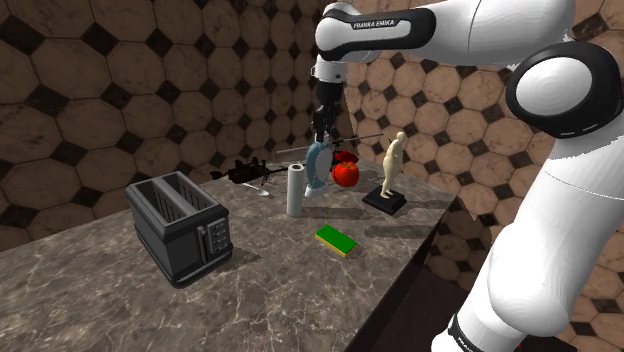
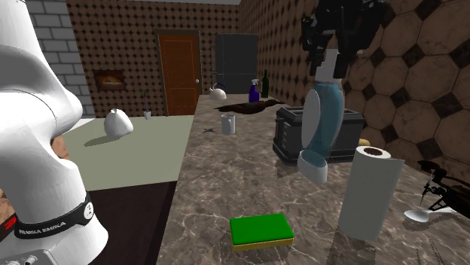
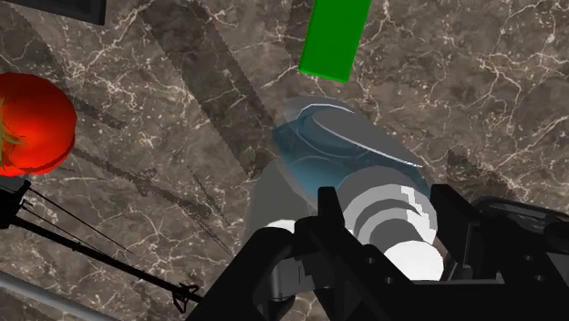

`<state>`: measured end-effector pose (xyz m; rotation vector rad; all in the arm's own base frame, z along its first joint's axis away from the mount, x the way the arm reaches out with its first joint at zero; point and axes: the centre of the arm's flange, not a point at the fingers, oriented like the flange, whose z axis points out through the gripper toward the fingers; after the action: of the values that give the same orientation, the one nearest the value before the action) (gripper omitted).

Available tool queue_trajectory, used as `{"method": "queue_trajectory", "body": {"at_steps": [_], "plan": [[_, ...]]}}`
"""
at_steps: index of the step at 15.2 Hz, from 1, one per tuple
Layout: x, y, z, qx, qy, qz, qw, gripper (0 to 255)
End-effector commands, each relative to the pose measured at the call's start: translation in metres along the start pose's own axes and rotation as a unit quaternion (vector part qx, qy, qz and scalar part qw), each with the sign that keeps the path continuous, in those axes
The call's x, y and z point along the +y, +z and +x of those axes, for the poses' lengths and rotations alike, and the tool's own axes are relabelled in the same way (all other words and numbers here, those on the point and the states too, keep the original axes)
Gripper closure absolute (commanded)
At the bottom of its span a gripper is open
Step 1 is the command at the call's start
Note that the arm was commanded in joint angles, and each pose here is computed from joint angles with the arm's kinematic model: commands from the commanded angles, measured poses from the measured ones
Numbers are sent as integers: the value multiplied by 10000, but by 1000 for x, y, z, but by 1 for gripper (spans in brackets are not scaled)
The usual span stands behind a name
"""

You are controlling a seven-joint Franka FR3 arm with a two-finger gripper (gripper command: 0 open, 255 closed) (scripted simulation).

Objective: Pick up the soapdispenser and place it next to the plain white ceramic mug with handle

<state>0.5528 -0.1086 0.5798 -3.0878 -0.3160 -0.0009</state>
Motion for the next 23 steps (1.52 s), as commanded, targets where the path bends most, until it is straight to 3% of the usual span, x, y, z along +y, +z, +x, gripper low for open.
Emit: {"method": "queue_trajectory", "body": {"at_steps": [1, 23], "plan": [[1, -11, 0, -1, -1, 0, 10000, 255], [-4, -127, 1, -1, -1, 0, 10000, 255]]}}
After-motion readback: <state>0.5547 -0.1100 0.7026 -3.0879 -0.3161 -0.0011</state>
